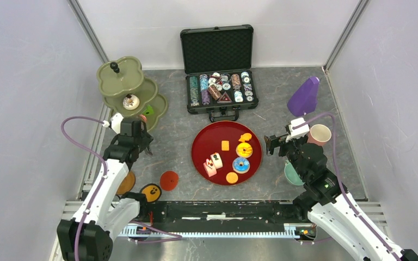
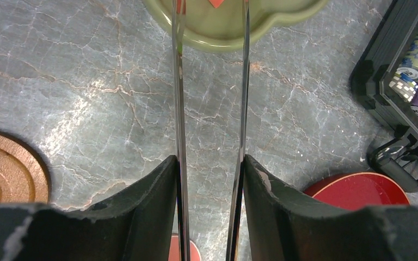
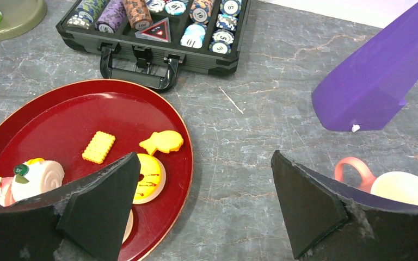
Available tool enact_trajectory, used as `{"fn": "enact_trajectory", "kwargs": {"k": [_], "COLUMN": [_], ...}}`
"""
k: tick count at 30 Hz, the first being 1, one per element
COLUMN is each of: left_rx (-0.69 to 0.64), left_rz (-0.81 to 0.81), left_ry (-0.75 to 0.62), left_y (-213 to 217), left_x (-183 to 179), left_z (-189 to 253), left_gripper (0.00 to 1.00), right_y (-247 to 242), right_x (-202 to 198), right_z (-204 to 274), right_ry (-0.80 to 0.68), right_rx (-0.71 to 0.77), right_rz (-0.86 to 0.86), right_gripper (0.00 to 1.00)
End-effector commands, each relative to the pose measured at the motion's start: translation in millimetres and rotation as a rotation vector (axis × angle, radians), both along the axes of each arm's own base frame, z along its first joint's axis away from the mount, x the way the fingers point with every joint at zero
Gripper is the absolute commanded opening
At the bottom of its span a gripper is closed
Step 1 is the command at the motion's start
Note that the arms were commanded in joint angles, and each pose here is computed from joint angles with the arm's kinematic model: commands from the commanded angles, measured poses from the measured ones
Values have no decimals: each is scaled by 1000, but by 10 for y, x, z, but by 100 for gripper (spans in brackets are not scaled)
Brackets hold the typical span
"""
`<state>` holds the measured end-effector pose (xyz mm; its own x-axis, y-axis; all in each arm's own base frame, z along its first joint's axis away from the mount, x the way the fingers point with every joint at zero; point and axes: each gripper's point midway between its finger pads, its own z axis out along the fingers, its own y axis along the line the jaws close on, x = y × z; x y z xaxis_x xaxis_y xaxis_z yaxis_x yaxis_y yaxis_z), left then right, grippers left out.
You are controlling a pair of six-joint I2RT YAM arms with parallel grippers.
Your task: Serve the afternoon tea
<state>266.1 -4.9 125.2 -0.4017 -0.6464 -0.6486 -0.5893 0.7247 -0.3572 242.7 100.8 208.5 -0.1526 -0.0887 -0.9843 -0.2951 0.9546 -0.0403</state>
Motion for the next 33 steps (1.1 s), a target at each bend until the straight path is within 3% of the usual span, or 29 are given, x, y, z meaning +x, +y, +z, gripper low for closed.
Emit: {"fn": "enact_trajectory", "kwargs": {"k": [1, 8, 15, 22, 33], "left_rx": [-43, -157, -68, 4, -30], "left_rz": [-20, -307, -638, -970, -1022], "left_ry": [-74, -34, -27, 103, 248], "left_y": [-67, -590, -1168, -1749, -1746], "left_x": [26, -59, -332, -907, -1497], "left_z": [300, 388, 686, 738, 671], "left_gripper": [52, 47, 49, 53, 58], "right_y": [-7, 3, -53, -30, 13], "right_x": [27, 36, 38, 38, 32], "right_z": [106, 138, 128, 144, 78], "right_ry": [-22, -21, -22, -1, 7], "right_rx": [13, 5, 1, -7, 22], "right_rz": [-15, -10, -39, -29, -17], "right_gripper": [98, 98, 98, 98, 98]}}
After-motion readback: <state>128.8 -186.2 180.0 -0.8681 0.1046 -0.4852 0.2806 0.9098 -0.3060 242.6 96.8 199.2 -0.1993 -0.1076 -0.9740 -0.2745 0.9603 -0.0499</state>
